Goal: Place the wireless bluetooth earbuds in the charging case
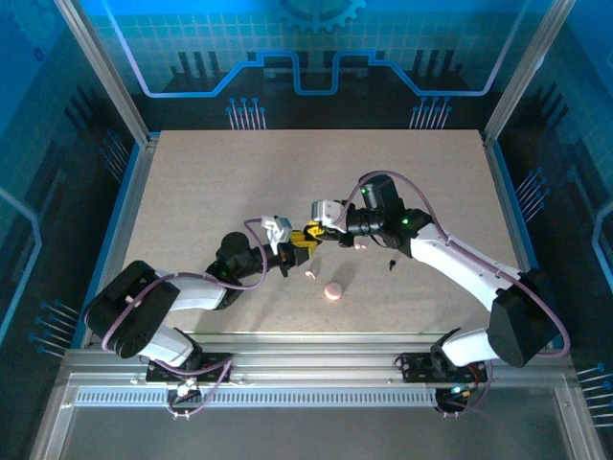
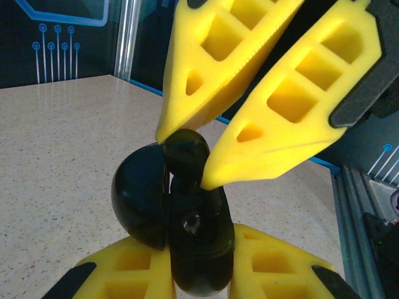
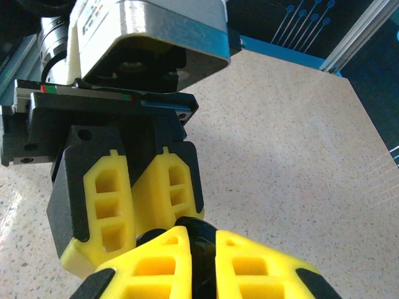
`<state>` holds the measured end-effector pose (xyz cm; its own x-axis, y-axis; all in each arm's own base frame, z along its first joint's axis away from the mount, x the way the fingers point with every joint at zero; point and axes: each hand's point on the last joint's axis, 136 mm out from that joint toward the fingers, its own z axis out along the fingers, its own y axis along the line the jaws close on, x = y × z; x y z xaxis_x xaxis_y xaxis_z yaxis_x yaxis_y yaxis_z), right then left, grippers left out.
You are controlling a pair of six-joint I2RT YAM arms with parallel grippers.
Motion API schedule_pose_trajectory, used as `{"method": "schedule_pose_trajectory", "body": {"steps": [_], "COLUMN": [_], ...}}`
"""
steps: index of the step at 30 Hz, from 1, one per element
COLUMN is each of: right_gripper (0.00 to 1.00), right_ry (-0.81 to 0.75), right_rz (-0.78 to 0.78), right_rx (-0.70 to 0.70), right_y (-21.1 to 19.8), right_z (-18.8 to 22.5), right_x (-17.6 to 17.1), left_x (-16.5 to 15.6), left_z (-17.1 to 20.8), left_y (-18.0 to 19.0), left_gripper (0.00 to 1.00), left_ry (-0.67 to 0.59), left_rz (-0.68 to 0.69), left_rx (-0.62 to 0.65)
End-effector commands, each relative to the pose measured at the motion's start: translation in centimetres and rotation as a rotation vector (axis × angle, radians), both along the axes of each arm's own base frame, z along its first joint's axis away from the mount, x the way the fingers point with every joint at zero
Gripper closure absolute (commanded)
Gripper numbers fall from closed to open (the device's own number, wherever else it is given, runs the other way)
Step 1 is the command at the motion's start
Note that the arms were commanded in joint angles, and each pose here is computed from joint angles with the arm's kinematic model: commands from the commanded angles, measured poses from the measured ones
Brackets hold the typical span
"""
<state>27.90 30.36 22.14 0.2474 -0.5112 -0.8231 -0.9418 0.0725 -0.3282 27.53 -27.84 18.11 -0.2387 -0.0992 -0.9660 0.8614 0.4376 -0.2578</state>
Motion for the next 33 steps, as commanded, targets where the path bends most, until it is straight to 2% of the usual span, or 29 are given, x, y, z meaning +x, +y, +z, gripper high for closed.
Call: {"method": "schedule_pose_trajectory", "body": {"steps": [1, 15, 18, 33], "right_gripper": [0.88, 0.86, 0.8, 0.75], "right_ry": [0.018, 0.024, 0.029, 0.027], "right_rz": [0.043, 0.093, 0.093, 0.116], "right_rx": [-0.067, -0.143, -0.146, -0.117], "right_y": [0.0, -0.4, -0.4, 0.0], "right_z": [-1.1, -2.1, -2.1, -1.3], "right_x": [-0.8, -1.8, -1.8, -2.1], "left_x": [-0.3, -0.5, -0.5, -0.6], "left_z": [3.0, 3.1, 3.1, 3.1], "left_y": [-0.5, -0.4, -0.5, -0.4], "left_gripper": [0.85, 0.85, 0.85, 0.85], "left_ry": [-0.08, -0.085, -0.085, -0.088], "left_rz": [-0.035, -0.037, -0.038, -0.037], "left_rx": [-0.055, -0.046, -0.046, -0.04]}}
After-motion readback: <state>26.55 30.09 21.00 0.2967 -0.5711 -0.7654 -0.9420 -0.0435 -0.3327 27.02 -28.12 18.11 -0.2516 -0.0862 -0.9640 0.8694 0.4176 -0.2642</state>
